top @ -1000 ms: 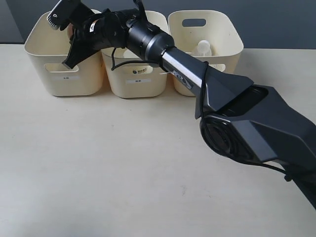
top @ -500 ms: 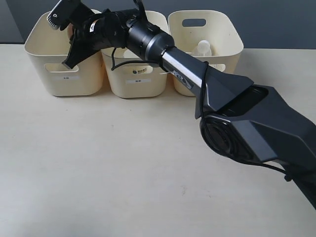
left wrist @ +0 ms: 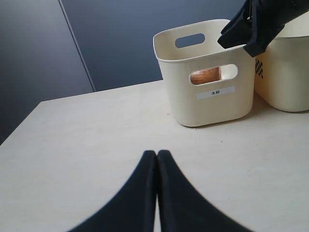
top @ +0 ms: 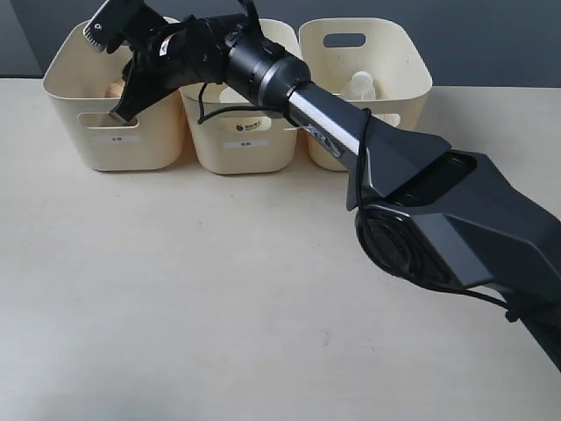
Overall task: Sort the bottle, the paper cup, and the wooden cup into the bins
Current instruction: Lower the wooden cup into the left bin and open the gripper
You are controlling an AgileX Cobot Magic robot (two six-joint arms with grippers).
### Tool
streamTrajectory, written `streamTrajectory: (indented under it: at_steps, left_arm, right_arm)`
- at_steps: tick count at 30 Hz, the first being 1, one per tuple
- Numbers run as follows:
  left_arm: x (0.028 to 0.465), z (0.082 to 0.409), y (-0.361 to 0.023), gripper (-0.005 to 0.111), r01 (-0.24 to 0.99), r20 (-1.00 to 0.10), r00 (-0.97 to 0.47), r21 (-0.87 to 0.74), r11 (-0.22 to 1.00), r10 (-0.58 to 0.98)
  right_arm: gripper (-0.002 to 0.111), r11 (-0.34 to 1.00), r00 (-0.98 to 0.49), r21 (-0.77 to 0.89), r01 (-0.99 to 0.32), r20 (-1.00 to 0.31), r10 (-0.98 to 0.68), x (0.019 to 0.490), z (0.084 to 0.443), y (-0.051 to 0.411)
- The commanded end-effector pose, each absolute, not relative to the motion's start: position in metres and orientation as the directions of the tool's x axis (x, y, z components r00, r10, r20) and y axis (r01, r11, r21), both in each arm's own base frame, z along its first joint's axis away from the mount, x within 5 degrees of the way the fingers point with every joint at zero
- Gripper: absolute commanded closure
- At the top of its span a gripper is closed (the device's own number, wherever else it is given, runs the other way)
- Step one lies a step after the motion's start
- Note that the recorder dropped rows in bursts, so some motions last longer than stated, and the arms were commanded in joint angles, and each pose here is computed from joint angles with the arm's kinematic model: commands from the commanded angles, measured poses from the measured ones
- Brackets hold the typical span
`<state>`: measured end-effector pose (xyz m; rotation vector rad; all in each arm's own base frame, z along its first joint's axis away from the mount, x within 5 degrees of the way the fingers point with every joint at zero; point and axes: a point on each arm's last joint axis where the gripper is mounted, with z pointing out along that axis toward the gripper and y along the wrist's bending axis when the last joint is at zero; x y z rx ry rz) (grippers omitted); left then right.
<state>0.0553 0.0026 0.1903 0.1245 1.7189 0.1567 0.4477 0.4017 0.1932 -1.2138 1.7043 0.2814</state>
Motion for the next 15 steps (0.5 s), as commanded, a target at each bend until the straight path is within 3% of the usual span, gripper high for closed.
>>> streamTrajectory:
  at_steps: [1, 8, 10, 15]
  left_arm:
    - [0.055, 0.192, 0.003, 0.107, -0.01, -0.975, -0.148, 0.169, 0.986, 0.166]
    - [0.055, 0.192, 0.003, 0.107, -0.01, -0.975, -0.148, 0.169, 0.986, 0.166]
    - [0.055, 0.192, 0.003, 0.107, -0.01, -0.975, -0.148, 0.169, 0.986, 0.166]
    - [0.055, 0.192, 0.003, 0.107, -0.01, -0.975, -0.148, 0.169, 0.986, 0.166]
  right_arm:
    - [0.085, 0.475, -0.009, -0.335, -0.814, -0.81, -0.586, 0.449, 0.196, 0.4]
    - [0.085, 0.474, -0.007, -0.332, -0.815, -0.813, -0.583, 0.448, 0.199, 0.401]
    - [0.085, 0.453, -0.003, -0.328, -0.829, -0.808, -0.59, 0.44, 0.213, 0.403]
    - [0.088, 0.401, 0.015, -0.328, -0.855, -0.789, -0.614, 0.402, 0.29, 0.402]
